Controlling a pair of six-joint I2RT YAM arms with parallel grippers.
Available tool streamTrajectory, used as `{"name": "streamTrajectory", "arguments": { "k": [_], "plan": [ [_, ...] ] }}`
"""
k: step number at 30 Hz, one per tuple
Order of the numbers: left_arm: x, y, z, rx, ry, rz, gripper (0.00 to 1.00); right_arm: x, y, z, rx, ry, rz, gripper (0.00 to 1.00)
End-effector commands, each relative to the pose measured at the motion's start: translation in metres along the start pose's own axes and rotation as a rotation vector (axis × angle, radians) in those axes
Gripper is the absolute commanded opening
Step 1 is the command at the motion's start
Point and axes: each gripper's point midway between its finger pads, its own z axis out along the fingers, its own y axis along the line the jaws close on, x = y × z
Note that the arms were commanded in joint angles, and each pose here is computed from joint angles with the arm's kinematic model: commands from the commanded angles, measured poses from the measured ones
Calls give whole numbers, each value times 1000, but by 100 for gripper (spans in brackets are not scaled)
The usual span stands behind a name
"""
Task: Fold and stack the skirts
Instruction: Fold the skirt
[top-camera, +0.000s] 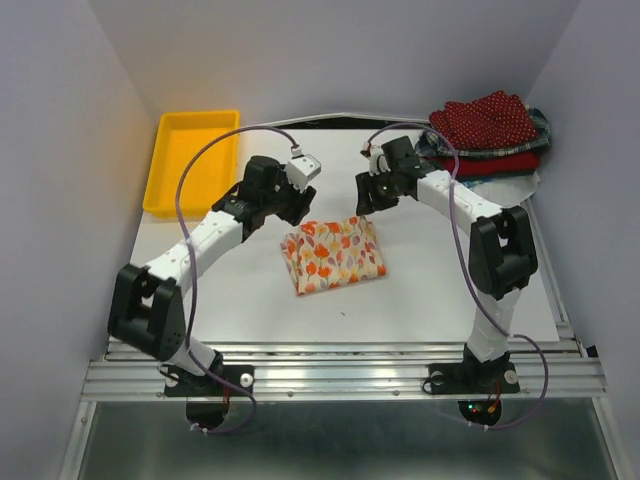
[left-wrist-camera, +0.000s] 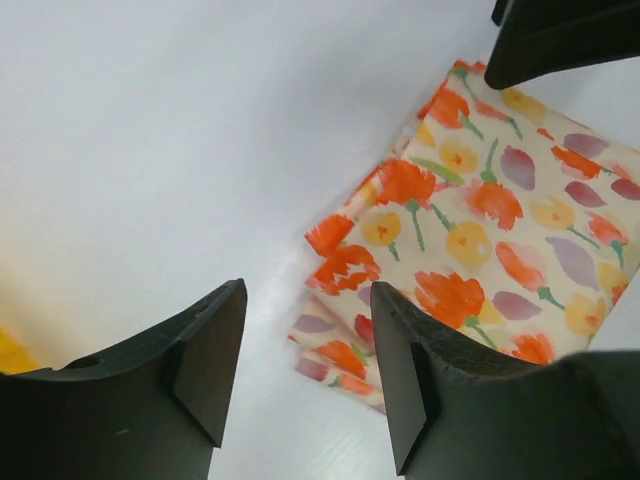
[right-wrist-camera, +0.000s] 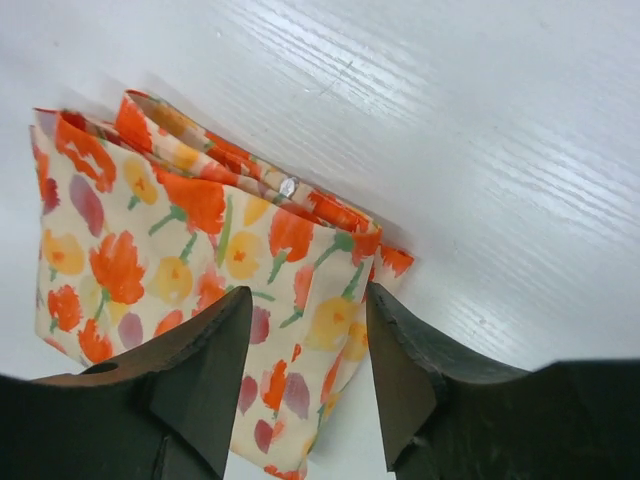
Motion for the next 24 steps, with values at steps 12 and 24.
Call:
{"name": "streamTrajectory", "arguments": {
  "k": [12,24],
  "plan": [
    [47,-155,-38,-20,72,778,74,81,-30,-93,45,1,475,71],
    [95,-196,30,29,234,831,71,120,-23,-83,-141,17,808,68]
  ]
}}
